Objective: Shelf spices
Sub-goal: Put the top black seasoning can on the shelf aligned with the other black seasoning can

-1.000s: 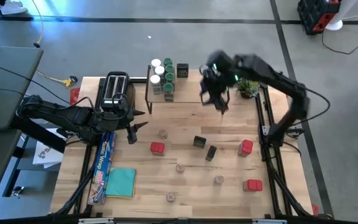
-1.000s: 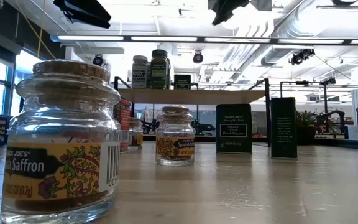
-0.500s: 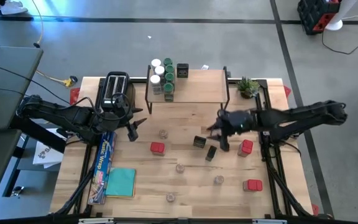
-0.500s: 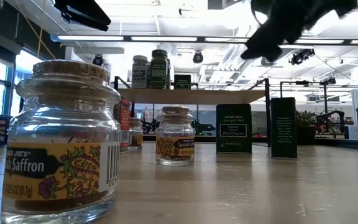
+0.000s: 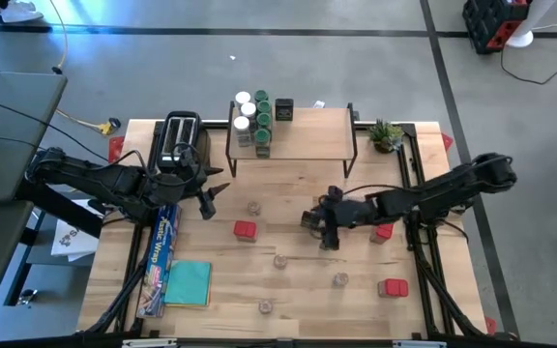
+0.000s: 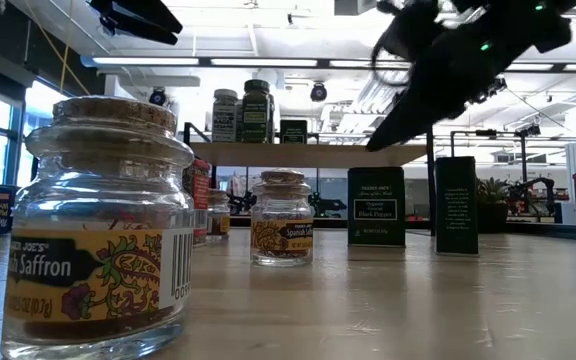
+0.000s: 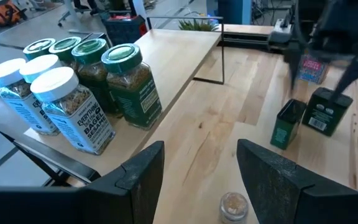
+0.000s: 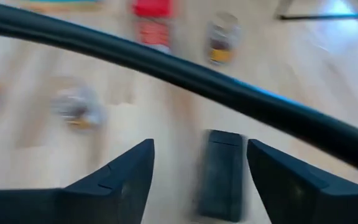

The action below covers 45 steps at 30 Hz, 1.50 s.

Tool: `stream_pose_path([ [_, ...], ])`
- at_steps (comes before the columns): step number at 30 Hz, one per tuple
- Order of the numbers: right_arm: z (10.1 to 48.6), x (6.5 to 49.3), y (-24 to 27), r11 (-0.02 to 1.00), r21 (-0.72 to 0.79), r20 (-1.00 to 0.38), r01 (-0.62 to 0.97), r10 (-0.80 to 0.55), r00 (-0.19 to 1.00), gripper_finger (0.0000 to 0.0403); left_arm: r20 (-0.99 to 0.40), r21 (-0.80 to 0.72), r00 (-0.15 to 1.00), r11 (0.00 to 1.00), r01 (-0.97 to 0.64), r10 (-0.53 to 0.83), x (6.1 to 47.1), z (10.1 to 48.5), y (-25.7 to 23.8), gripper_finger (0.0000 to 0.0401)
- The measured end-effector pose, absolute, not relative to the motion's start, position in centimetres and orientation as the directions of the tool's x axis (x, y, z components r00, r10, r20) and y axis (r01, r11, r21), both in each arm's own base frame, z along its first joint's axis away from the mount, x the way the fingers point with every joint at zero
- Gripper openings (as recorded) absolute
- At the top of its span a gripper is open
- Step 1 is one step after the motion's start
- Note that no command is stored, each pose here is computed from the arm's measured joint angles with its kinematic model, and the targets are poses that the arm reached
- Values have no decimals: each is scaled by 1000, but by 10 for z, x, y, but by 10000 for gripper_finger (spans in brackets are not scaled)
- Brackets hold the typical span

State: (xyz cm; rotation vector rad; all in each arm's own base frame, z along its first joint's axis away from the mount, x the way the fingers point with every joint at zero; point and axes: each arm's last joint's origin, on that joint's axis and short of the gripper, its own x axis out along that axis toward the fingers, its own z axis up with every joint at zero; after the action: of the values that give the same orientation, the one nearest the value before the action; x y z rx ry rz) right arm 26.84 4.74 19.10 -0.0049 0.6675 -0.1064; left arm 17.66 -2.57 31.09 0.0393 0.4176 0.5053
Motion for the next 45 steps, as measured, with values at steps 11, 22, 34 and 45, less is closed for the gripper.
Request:
stream_pose_path([
  [11,177,295,48,972,-105,-770,211,-214,602,259,-379,123,794,876,-467,476,177,311,-26,197],
  [22,184,310,45,966,-106,-774,235,-228,590,110,-386,128,791,877,-464,475,178,309,-26,197],
  [34,335,336,-62,922,-360,-629,144,-353,693,110,-415,155,776,878,-454,474,187,303,-28,197],
  [45,326,324,-183,967,-196,-568,165,-249,784,110,-417,163,776,879,-449,474,188,302,-29,197],
])
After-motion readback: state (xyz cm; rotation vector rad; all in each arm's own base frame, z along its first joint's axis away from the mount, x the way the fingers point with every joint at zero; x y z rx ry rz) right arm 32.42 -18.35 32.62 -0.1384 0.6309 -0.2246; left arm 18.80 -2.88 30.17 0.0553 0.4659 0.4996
